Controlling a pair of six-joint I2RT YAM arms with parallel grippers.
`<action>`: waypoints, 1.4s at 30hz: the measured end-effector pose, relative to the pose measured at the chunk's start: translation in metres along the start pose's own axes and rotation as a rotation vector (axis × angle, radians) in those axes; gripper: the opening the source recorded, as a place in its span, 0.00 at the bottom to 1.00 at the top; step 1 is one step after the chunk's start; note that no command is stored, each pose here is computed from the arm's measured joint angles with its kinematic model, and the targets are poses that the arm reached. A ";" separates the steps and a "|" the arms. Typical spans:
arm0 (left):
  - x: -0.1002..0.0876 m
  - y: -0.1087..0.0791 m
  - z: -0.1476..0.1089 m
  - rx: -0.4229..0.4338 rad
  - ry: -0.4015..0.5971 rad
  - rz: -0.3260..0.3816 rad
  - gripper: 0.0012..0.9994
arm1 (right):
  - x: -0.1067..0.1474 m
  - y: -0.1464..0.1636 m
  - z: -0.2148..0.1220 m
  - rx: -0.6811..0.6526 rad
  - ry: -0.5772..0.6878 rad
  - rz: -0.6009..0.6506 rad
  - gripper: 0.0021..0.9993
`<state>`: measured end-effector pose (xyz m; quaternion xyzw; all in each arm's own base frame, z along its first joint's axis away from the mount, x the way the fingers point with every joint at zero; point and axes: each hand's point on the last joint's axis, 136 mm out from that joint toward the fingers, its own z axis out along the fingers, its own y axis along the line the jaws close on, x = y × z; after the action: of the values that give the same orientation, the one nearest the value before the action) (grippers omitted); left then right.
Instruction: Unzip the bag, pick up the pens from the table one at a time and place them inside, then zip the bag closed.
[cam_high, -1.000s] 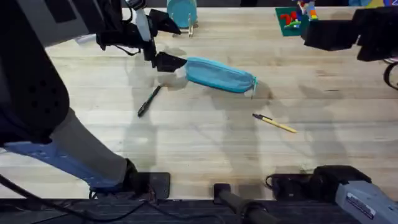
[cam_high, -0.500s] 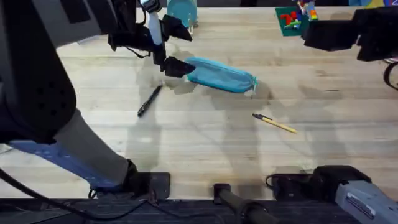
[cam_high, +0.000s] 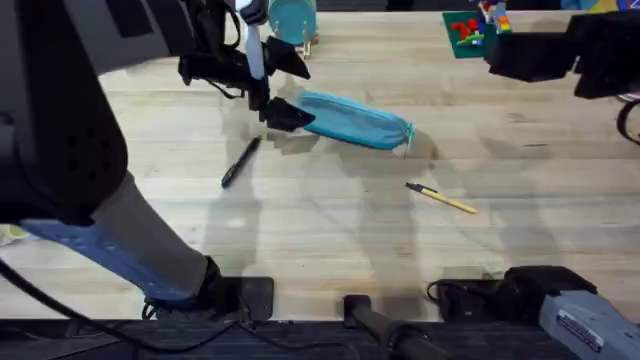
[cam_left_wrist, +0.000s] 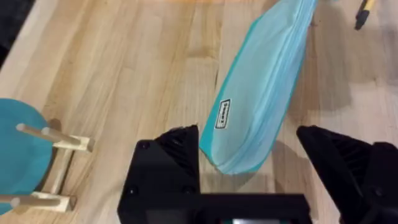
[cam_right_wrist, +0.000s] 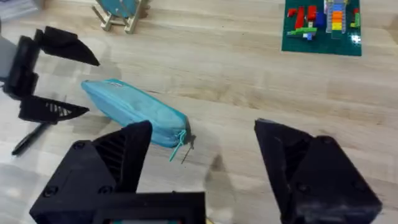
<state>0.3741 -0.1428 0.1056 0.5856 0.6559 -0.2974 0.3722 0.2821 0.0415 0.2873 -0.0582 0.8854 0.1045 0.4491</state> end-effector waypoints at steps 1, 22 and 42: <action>0.001 0.000 0.001 0.004 0.001 -0.003 0.95 | 0.000 0.000 0.000 0.000 0.000 0.000 1.00; 0.005 -0.002 0.006 0.016 0.014 -0.006 0.04 | 0.000 0.000 0.000 0.000 0.000 0.000 1.00; 0.004 -0.001 0.006 0.010 0.012 0.003 0.04 | 0.070 0.015 0.002 -0.132 0.304 -0.163 1.00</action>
<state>0.3742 -0.1456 0.0990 0.5901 0.6557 -0.2965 0.3658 0.2394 0.0562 0.2313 -0.1740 0.9267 0.1157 0.3124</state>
